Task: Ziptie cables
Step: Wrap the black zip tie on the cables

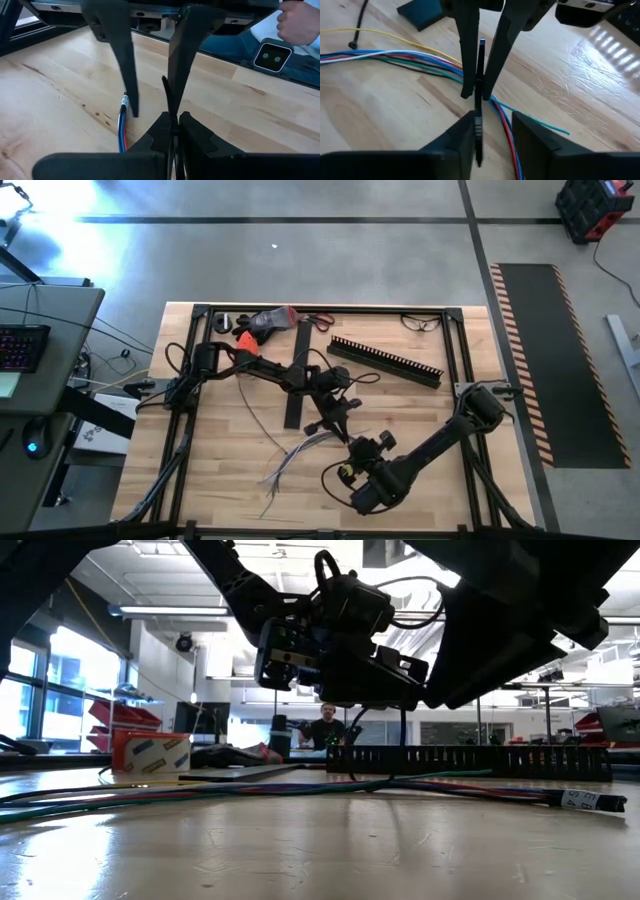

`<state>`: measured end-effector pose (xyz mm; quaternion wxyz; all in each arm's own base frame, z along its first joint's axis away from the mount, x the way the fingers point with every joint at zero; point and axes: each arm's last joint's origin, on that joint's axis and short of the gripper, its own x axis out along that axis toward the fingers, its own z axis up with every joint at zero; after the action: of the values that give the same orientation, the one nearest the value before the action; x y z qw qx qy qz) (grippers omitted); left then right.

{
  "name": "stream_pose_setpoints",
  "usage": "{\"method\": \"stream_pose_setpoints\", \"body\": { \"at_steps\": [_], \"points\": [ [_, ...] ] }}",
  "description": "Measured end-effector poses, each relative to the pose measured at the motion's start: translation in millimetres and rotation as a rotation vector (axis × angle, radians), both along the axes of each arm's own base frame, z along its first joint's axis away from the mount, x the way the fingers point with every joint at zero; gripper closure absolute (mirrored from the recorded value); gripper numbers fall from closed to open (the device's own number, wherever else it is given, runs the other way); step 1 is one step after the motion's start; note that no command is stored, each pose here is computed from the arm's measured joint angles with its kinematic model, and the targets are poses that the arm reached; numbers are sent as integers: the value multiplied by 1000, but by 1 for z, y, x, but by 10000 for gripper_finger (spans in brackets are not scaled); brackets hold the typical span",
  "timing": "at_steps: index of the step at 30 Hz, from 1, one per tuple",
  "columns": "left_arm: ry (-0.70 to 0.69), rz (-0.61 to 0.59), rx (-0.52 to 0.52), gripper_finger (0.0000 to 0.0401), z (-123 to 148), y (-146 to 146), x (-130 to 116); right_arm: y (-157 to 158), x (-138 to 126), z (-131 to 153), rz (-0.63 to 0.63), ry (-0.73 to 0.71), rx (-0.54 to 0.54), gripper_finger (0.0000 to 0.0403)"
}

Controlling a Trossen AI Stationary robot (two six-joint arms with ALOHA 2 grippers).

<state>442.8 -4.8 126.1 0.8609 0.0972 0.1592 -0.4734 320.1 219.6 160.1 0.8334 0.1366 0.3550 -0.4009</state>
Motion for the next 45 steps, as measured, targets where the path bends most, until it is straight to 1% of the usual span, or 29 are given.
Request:
{"method": "stream_pose_setpoints", "body": {
  "at_steps": [5, 6, 9, 14, 20, 22, 26, 27, 29, 33, 36, 39, 42, 45],
  "points": [
    [-4, 1, 6, 391, 0, 0, 0, 2, 0, 0, 4, 0, 17, 384],
    [-5, 4, 7, 391, 0, 2, 0, 4, -1, 0, 8, -6, 22, 393],
    [-9, 13, 6, 391, 0, 9, 0, 12, -4, 0, 3, -44, 53, 400],
    [7, 48, -2, 391, -1, 27, -2, 38, -15, 0, 25, -129, 149, 403],
    [36, 58, 2, 391, -3, 33, -4, 66, -41, -1, 26, -144, 253, 403],
    [36, 51, 6, 391, -4, 31, -4, 71, -46, 0, 22, -183, 251, 403],
    [34, 36, 8, 391, -4, 24, -4, 72, -42, 5, 35, -381, 138, 401],
    [33, 32, 8, 391, -3, 23, -4, 71, -39, 6, 36, -402, 118, 398],
    [34, 25, 8, 391, -4, 19, -4, 66, -35, 8, 29, -393, 114, 382],
    [35, 12, 10, 391, -4, 13, -4, 51, -21, 8, 42, -341, 47, 321],
    [35, 4, 11, 391, -4, 9, -3, 35, -11, 7, 50, -255, 1, 269],
    [35, -1, 12, 391, -4, 6, -3, 21, -3, 5, 51, -144, -1, 228],
    [35, -7, 12, 391, -4, 4, -3, 12, 2, 4, 57, -80, 3, 203],
    [36, -9, 11, 391, -4, 3, -3, 9, 3, 4, 63, -61, -6, 196]
  ]
}}
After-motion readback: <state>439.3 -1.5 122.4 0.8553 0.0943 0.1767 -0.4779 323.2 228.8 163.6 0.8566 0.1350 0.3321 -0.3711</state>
